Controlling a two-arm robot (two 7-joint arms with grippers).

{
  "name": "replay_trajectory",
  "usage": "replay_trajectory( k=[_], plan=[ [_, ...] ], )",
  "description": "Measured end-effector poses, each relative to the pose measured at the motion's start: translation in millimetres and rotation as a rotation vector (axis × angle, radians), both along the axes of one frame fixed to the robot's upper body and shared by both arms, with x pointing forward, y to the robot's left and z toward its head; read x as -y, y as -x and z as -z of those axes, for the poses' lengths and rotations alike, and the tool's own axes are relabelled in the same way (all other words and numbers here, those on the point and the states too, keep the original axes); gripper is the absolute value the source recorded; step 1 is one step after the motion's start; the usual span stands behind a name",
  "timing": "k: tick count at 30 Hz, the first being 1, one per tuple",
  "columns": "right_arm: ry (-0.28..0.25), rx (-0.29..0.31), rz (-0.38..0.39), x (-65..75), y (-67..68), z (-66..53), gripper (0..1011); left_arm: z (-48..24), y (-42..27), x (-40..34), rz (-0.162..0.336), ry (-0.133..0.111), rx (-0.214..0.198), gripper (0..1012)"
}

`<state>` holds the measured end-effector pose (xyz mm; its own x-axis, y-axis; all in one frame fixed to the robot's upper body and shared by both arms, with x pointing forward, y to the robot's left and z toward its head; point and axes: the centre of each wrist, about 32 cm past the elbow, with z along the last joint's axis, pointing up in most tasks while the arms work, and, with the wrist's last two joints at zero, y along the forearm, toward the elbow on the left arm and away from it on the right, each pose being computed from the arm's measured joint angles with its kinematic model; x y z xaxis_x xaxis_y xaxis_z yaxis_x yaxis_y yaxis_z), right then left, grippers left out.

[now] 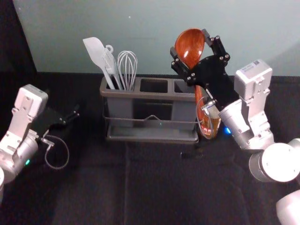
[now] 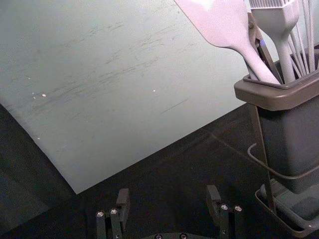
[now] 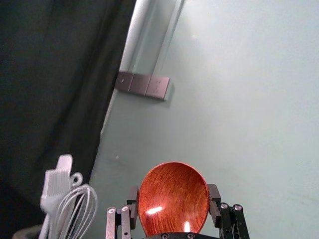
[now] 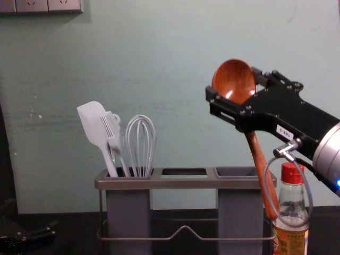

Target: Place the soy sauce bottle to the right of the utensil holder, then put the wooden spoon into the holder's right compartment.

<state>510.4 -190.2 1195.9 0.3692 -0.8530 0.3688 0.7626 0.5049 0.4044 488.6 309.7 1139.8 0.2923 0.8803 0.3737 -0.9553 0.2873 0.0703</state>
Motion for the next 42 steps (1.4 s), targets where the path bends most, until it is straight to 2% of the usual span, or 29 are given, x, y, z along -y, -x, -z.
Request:
replay_trajectory(
  k=[5, 11, 33, 38, 42],
  plan=[
    [-0.024, 0.047, 0.005, -4.0, -3.2, 2.5, 840, 0.0, 0.0, 0.0, 0.000, 0.000, 0.000, 1005],
    [-0.040, 0.039, 0.007, -5.1, -3.1, 3.9, 840, 0.0, 0.0, 0.0, 0.000, 0.000, 0.000, 1005],
    [-0.036, 0.041, 0.005, -5.1, -3.0, 3.6, 840, 0.0, 0.0, 0.0, 0.000, 0.000, 0.000, 1005],
    [-0.041, 0.030, 0.002, -2.8, 0.2, 6.8, 840, 0.0, 0.0, 0.0, 0.000, 0.000, 0.000, 1005],
    [-0.036, 0.028, -0.012, -2.8, -2.3, 3.3, 840, 0.0, 0.0, 0.0, 0.000, 0.000, 0.000, 1005]
  ],
)
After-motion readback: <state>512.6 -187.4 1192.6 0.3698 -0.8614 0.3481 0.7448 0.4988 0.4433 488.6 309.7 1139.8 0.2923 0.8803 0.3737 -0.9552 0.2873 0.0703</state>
